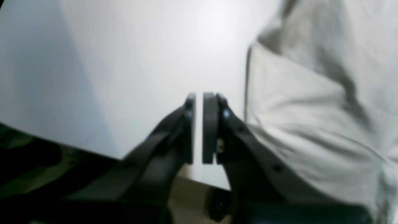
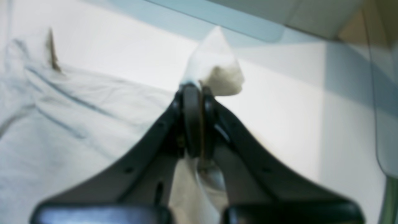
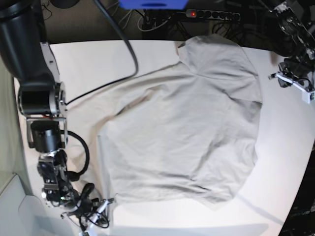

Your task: Layout the t-shirt on the table in an organized manner, then fold the t-shirt properly

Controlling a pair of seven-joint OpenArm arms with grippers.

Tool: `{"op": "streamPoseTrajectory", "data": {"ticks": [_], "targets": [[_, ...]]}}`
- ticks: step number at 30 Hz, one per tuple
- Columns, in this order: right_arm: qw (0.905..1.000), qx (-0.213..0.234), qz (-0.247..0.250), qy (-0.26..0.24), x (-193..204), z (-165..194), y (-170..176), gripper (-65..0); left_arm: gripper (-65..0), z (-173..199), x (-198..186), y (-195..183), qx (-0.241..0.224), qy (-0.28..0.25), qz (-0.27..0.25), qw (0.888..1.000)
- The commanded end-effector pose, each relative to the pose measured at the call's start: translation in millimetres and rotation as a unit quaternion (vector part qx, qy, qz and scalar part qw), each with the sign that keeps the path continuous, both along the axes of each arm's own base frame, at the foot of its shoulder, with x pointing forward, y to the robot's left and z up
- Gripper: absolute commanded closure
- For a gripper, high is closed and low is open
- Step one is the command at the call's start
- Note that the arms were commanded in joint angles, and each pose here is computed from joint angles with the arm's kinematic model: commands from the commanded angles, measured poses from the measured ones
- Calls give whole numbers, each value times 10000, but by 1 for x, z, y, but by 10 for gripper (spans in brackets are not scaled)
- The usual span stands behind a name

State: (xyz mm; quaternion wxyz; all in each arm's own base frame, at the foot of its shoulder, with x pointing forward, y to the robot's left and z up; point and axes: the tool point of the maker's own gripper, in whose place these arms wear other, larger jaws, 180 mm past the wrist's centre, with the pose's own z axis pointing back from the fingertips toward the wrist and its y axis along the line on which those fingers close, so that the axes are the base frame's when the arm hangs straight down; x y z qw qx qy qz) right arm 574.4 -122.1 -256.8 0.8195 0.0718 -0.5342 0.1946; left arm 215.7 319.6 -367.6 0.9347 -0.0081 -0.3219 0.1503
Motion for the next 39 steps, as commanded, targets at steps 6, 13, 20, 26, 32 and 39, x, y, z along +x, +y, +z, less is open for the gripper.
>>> {"op": "streamPoseTrajectory", "data": {"ticks": [6, 13, 20, 26, 32, 39], "targets": [[9989, -11, 59, -467, 12, 34, 2, -223, -41, 26, 9, 0, 187, -262, -141, 9994], [9989, -384, -153, -240, -3, 17, -37, -410, -41, 27, 11, 0, 198, -306, -137, 9992], [9914, -607, -923, 699, -59, -39, -111, -415, -41, 29, 15, -1, 197, -364, -157, 9990], [9741, -121, -1776, 1392, -108, -88, -168, -415, -41, 35, 24, -2, 185, -496, -158, 9985], [9578, -75, -2132, 1926, -145, -119, -196, -415, -41, 39, 30, -2, 186, -580, -157, 9980], [9479, -84, -2125, 2374, -164, -139, -191, -415, -41, 39, 30, -2, 187, -587, -157, 9980]]}}
